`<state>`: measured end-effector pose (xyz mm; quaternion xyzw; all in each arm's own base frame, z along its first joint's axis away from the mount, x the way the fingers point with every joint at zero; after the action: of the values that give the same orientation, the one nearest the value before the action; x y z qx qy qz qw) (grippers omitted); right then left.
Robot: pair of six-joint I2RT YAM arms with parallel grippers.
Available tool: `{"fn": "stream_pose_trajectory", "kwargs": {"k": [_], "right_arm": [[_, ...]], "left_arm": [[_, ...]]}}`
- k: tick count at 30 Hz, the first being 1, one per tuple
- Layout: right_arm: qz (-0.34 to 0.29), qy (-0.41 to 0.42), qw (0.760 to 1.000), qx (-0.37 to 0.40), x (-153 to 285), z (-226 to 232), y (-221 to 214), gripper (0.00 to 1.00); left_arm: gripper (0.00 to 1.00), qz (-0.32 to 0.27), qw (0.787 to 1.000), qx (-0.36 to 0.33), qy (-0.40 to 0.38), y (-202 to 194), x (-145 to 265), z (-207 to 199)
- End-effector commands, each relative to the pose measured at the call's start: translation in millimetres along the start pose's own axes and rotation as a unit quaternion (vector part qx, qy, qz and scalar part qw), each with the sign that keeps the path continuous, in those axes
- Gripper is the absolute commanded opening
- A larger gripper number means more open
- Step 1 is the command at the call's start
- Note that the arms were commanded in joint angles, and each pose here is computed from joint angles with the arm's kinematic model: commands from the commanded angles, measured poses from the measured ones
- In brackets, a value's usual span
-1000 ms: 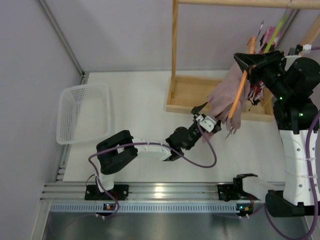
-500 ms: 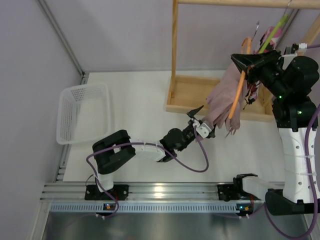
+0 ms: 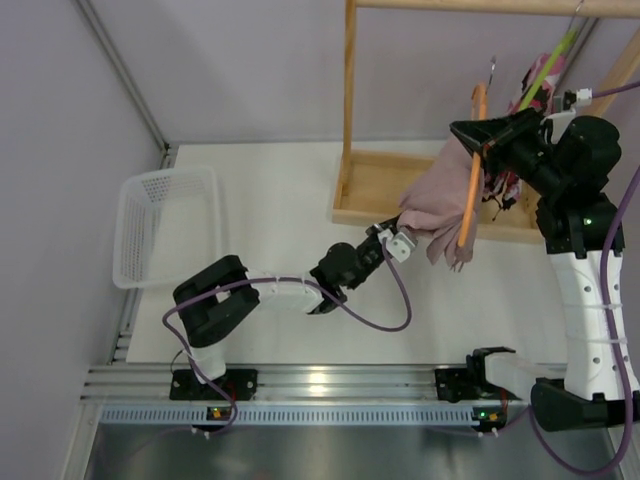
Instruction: Remove the trousers from the hanger
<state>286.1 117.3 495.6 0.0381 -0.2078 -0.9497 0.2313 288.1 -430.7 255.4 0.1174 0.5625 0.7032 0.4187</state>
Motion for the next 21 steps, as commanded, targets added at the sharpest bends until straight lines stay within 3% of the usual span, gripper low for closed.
{"fn": "stream_pose_trajectory", "kwargs": {"k": [1, 2, 7, 13, 14, 21], "right_arm": [[0.0, 0.065, 0.997, 0.044, 11, 27, -4, 0.0], [0.006, 0.057, 0.998, 0.038, 7, 17, -8, 0.0], [0.032, 0.066, 0.996, 0.047, -4, -7, -22, 0.0], [0.058, 0.068, 0.994, 0.063, -8, -36, -42, 0.0], [0.06, 0.072, 0.993, 0.068, -7, -37, -44, 0.0], [0.084, 0.053, 0.991, 0.085, -11, -69, -66, 0.0]], "left_arm": [[0.11, -0.056, 0.998, 0.018, 0.025, 56, -4, 28], [0.0, -0.064, 0.997, 0.035, 0.029, 68, -2, 34], [0.0, -0.053, 0.993, 0.1, 0.027, 107, 2, 50], [0.0, -0.054, 0.974, 0.205, 0.078, 178, 2, 108], [0.0, -0.04, 0.971, 0.218, 0.085, 176, 2, 117], [0.0, -0.077, 0.957, 0.231, 0.158, 236, 9, 187]]}}
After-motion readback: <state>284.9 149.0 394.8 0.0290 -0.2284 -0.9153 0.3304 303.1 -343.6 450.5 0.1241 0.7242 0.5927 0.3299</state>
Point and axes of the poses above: each gripper's point midway between its finger pads, its own x axis back along the fingers, its own z axis along the line the jaws close on, y = z × x, the point moved 2 cm from there along x, back along the fingers, and after that the axes turned 5 degrees about x, right-handed, at the moved point
